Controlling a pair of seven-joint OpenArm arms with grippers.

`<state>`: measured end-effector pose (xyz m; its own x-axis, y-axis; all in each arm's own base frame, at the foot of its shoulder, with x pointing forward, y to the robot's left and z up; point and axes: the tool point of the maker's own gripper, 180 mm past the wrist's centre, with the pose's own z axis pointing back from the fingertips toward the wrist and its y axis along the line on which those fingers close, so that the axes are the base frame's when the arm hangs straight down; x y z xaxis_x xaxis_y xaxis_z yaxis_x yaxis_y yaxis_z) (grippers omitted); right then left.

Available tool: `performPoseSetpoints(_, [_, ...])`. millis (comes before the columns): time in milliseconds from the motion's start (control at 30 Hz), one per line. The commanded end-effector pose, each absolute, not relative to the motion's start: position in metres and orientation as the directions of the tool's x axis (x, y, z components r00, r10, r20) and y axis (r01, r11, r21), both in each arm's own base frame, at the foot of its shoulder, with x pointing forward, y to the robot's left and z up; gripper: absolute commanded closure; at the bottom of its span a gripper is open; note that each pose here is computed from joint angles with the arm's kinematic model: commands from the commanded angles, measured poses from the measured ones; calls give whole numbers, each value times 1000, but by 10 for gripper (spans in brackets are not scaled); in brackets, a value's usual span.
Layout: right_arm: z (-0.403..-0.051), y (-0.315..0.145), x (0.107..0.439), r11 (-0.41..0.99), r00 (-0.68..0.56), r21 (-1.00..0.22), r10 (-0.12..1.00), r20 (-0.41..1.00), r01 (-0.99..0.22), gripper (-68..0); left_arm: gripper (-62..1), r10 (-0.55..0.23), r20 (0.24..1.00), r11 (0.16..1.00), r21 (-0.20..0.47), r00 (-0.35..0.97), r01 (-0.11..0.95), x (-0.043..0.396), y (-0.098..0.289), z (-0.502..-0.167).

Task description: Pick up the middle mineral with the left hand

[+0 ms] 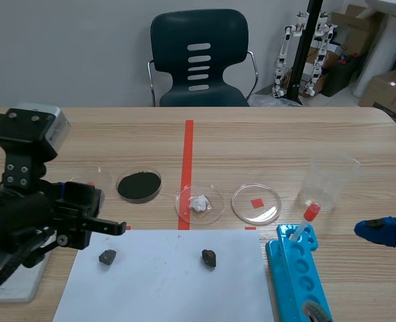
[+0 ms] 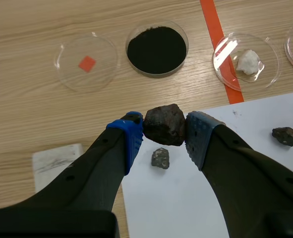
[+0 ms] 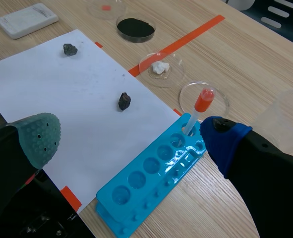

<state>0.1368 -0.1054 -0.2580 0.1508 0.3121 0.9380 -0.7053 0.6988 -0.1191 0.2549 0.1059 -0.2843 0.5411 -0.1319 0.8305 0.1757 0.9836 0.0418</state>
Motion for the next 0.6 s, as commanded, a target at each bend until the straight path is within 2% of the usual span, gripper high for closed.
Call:
performPoseSetpoints(0, [-253, -104, 140, 701, 135, -120, 297, 945, -703, -587, -145, -143, 846, 979, 44, 514, 200, 253, 105, -274])
performPoseSetpoints(233, [-253, -104, 140, 701, 135, -120, 297, 945, -703, -587, -145, -211, 875, 954, 86, 435, 288, 237, 113, -252])
performPoseSetpoints(567, [-253, -104, 140, 701, 135, -120, 297, 945, -703, -587, -145, -206, 923, 938, 92, 326, 334, 209, 108, -229])
